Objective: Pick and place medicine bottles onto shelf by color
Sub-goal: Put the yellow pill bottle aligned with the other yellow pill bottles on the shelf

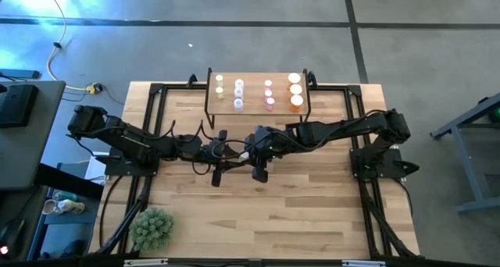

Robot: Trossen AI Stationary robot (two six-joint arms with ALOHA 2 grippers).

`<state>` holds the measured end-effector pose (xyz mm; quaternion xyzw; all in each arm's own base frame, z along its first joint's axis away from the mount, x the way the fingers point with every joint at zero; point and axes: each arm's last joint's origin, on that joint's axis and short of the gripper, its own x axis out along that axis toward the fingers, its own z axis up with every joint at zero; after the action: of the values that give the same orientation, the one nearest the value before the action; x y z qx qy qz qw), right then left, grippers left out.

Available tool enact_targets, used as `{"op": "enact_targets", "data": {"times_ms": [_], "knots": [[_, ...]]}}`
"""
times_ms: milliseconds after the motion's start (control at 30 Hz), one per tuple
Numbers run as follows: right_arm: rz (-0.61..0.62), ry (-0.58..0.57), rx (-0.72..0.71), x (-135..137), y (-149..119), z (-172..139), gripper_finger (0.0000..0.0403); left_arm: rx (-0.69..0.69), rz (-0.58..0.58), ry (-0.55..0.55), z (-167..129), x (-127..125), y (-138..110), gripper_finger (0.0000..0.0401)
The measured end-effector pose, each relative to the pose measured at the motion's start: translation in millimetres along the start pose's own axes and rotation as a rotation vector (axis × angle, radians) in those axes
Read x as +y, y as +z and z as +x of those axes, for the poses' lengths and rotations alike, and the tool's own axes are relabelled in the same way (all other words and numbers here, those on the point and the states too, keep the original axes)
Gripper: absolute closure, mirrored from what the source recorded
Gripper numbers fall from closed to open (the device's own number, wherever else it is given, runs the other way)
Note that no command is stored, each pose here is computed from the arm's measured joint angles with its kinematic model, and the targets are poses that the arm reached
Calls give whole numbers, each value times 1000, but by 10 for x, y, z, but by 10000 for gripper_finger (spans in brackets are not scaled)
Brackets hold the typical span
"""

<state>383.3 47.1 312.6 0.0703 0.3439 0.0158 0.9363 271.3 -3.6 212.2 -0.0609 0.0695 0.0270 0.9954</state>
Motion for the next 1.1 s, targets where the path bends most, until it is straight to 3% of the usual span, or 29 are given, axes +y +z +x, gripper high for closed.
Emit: {"op": "enact_targets", "data": {"times_ms": [200, 600, 833, 1100], "knots": [[-8, 4, 1, 1, -1, 0, 298, 0, 0, 0, 0, 0, 0, 307], [29, -36, 99, -46, -89, -14, 205, 8, 48, 50, -4, 18, -19, 308], [88, -64, 186, -143, -160, -27, 202, 16, 80, 98, -52, 42, -72, 308], [80, -77, 160, -274, -69, -67, 201, -17, -7, 148, -220, 172, -306, 308]]}}
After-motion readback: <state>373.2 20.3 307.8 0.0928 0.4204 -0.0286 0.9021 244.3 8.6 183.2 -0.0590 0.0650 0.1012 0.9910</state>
